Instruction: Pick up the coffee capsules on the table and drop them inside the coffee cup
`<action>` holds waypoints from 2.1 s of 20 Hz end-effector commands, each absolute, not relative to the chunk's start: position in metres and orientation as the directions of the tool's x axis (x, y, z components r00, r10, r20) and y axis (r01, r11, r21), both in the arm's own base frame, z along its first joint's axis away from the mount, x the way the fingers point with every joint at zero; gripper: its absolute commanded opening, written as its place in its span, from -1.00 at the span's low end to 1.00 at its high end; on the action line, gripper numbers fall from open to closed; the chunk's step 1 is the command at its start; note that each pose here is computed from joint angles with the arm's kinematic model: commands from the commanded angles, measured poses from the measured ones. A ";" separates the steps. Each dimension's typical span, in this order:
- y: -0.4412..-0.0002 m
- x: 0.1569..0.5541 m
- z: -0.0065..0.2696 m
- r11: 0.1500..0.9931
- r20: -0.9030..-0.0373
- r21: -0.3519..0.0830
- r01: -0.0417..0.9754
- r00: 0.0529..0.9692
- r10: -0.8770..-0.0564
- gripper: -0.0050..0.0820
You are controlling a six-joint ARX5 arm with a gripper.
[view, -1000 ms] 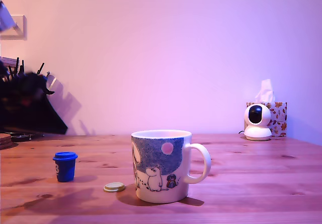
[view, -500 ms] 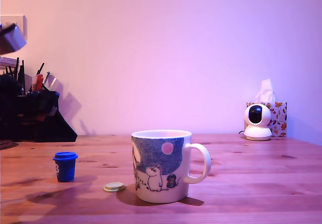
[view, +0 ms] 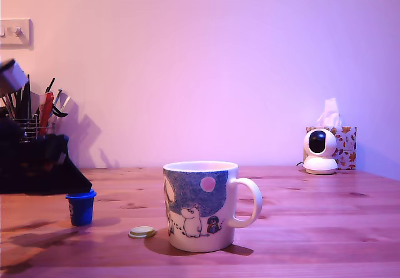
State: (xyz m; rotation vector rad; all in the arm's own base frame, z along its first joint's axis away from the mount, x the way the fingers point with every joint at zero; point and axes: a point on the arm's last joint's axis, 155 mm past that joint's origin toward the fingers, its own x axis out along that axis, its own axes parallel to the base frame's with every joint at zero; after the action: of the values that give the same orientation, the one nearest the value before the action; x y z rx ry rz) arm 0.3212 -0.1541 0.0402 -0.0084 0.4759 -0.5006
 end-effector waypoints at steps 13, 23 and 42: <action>-0.162 0.327 0.012 0.858 -0.442 -0.113 0.502 0.748 -0.496 0.42; -0.166 0.345 -0.001 0.852 -0.461 -0.104 0.513 0.734 -0.498 0.42; -0.171 0.358 -0.005 0.851 -0.468 -0.099 0.515 0.731 -0.497 0.13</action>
State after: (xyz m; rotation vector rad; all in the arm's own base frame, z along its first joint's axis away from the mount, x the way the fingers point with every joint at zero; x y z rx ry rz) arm 0.3592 -0.1714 0.0016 0.0353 0.4864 -0.5544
